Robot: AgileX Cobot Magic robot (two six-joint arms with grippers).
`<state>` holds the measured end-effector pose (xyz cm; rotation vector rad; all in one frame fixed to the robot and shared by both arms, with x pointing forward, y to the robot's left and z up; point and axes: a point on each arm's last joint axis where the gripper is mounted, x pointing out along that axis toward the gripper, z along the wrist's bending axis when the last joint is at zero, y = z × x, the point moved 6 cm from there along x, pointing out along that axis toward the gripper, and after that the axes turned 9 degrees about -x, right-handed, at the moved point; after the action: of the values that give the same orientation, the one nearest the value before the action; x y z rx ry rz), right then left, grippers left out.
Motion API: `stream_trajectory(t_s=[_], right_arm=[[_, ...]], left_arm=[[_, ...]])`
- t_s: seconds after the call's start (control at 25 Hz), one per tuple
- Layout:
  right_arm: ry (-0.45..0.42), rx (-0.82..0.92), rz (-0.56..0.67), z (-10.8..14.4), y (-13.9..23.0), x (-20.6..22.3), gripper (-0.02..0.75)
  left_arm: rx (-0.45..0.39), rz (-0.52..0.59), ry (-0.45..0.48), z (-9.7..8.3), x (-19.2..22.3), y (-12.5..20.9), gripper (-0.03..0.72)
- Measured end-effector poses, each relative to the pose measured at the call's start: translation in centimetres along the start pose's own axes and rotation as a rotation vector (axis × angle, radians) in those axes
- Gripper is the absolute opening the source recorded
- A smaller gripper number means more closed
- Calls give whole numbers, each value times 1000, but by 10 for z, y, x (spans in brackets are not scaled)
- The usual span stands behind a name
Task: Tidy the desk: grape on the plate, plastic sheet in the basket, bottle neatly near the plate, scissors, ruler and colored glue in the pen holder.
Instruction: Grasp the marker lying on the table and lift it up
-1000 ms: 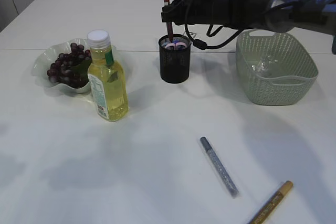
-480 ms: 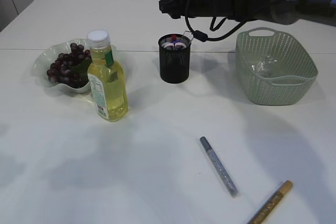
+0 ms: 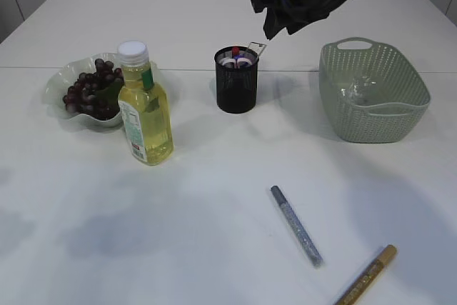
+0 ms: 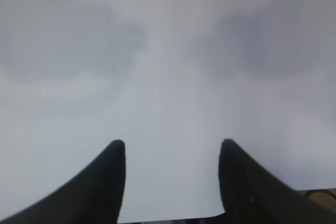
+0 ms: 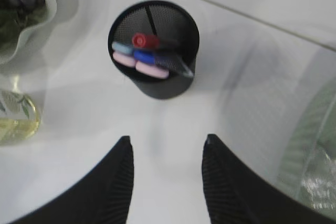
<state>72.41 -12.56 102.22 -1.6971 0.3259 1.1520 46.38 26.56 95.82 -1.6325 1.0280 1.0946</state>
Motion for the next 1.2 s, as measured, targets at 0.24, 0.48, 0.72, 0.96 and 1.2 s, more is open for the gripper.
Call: stream_trajectory(t_s=[0.24, 0.48, 0.72, 0.96, 1.2], right_arm=[[-38, -37, 180, 37, 19, -24, 352], [-82, -31, 312, 66, 49, -11, 352], [-92, -52, 438, 89, 90, -9, 351], [-111, -19, 600, 98, 147, -1, 352], [-97, 54, 627, 101, 179, 12, 351]], left_arm=[[0, 0, 0, 0, 0, 0, 415], [0, 0, 0, 0, 0, 0, 415], [-1, 2, 1, 0, 0, 0, 415], [-1, 2, 1, 0, 0, 0, 415], [-1, 2, 1, 0, 0, 0, 415]])
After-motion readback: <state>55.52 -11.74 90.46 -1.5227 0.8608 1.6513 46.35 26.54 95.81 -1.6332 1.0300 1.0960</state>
